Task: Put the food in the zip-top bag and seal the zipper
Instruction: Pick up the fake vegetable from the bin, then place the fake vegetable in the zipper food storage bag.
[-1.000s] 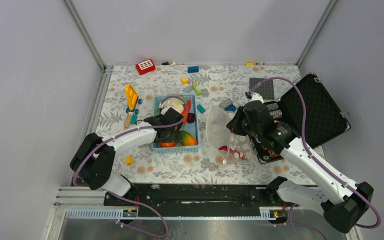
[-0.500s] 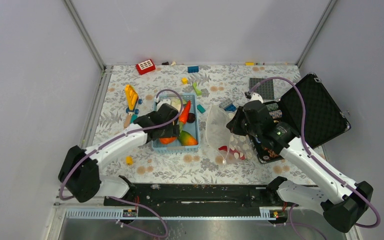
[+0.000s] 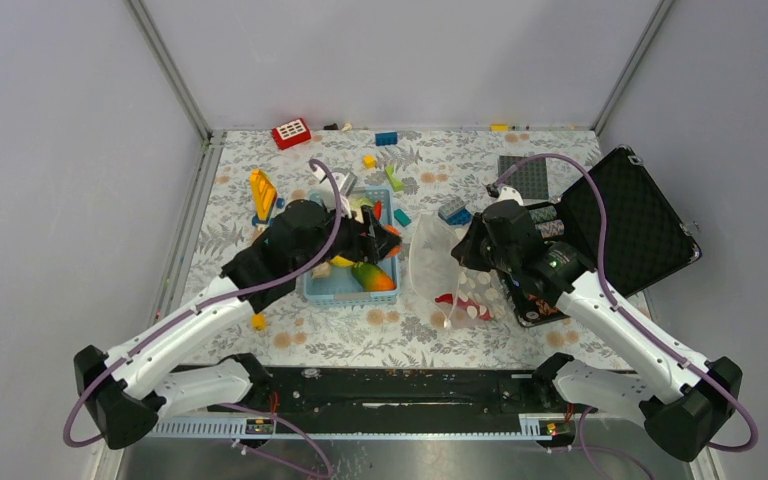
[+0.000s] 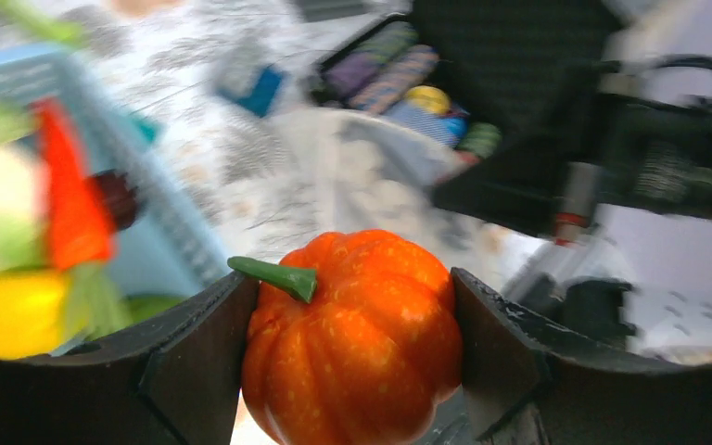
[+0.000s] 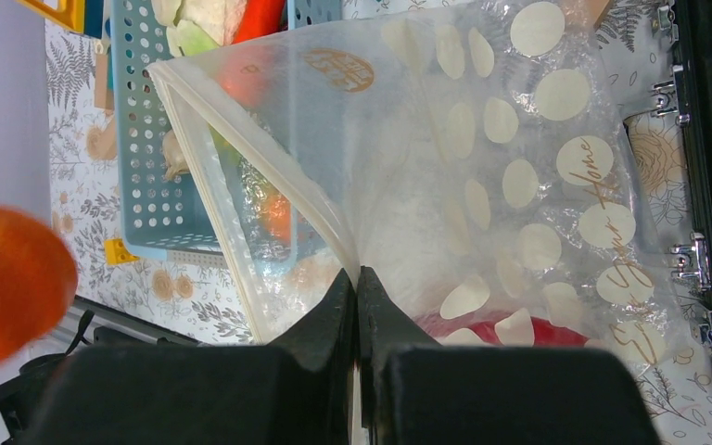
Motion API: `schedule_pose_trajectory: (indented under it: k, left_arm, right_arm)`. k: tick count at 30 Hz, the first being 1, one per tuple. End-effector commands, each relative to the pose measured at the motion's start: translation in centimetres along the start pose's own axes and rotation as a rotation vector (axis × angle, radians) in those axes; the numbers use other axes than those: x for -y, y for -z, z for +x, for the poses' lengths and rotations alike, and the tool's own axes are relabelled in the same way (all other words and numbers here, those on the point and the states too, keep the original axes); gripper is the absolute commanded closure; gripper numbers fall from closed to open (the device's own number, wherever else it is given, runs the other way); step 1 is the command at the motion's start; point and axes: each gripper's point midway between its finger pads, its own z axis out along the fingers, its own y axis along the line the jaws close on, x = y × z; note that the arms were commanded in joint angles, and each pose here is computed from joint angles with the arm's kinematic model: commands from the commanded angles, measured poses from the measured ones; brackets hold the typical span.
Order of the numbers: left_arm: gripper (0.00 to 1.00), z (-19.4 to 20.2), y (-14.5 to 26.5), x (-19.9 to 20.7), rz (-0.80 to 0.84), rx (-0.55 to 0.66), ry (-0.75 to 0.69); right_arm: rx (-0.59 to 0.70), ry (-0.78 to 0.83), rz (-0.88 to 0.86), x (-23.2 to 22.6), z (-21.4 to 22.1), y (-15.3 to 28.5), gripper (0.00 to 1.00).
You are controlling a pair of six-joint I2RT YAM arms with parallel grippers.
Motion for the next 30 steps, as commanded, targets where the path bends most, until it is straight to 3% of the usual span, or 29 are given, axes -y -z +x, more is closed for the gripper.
schedule_pose_trajectory:
  k: [1,5,11,24,28,30]
  left_arm:
    - [0.72,-2.2,1.6,10.1,0.498,0.098,-0.098]
    - [0.73,-0.3,0.7,12.8,0.599,0.046,-0.134]
    - [0.74,2.6,-2.1,12.1,0.573,0.006,-0.226]
    - [0.73,4.4,-5.9,7.9,0.343,-0.024,-0.2]
    - [0.62,4.7,-6.3,6.9,0.277,-0.026,-0.204]
    - [0.49,4.6,-6.4,6.7,0.254,-0.021,-0.203]
  right_arm:
    - [0.024,-0.018,-0.036,-0.9,-0.9,0.1,1.0]
    - [0.016,-0.03,-0.087,-2.0,-0.9,0.4,1.0]
    - [-0.035,-0.06,-0.198,-4.1,-0.3,1.0,1.0]
    - [-0.092,-0.063,-0.346,-6.8,0.2,3.0,1.0]
    - [-0.105,-0.065,-0.37,-7.2,0.3,3.4,1.0]
    - [-0.116,-0.07,-0.375,-7.3,0.4,3.4,1.0]
